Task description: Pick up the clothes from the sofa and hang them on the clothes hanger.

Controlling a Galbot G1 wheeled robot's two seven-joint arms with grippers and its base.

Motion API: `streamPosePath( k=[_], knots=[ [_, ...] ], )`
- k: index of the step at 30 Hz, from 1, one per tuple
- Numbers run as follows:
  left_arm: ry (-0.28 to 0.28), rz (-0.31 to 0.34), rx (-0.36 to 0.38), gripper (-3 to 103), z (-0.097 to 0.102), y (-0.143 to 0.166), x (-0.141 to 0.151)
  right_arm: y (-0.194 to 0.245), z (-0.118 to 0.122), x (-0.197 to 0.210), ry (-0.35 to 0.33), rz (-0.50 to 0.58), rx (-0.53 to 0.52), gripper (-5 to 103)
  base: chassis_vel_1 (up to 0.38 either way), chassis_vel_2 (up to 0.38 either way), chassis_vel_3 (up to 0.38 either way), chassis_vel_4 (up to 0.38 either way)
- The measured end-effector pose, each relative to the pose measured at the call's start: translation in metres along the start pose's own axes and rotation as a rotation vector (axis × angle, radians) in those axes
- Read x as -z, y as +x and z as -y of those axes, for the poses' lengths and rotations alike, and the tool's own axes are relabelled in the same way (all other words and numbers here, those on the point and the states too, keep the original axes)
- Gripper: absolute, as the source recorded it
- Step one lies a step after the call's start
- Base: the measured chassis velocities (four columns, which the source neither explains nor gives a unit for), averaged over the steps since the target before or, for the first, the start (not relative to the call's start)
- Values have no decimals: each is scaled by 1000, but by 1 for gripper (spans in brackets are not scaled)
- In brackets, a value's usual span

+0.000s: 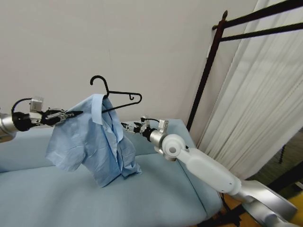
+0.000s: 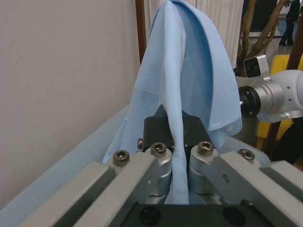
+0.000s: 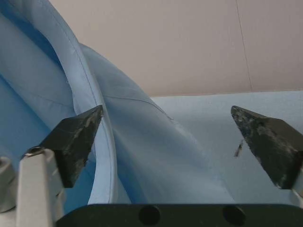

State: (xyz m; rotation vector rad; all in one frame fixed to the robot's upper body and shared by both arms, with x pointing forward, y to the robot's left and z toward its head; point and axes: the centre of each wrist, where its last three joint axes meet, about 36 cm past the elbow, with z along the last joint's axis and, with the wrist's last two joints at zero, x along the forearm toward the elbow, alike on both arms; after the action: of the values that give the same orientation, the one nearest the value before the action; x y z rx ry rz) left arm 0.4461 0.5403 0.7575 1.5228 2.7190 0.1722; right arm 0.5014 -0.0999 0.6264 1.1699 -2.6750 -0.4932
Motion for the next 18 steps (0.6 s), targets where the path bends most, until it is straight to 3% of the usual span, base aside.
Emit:
streamPosePath(
  k=[3,6,9,12,14,18],
  knots=[
    [0,1,0,2,1,-1,-1,1,1,-4,0,-8,4,75,0,0,0,0],
    [1,3,-2,2,1,-1,-1,2,1,-11,2,-19,14,70,0,0,0,0],
    [3,4,-3,2,1,-2,-2,4,-2,-18,-4,-29,30,52,0,0,0,0],
    [4,4,-4,2,1,-2,-2,4,-4,-21,-7,-35,38,47,0,0,0,0],
    [5,4,-4,2,1,-2,-2,5,-5,-22,-8,-37,39,33,0,0,0,0],
    [5,3,-7,2,2,-3,-2,7,1,-16,0,-28,23,41,0,0,0,0]
  ],
)
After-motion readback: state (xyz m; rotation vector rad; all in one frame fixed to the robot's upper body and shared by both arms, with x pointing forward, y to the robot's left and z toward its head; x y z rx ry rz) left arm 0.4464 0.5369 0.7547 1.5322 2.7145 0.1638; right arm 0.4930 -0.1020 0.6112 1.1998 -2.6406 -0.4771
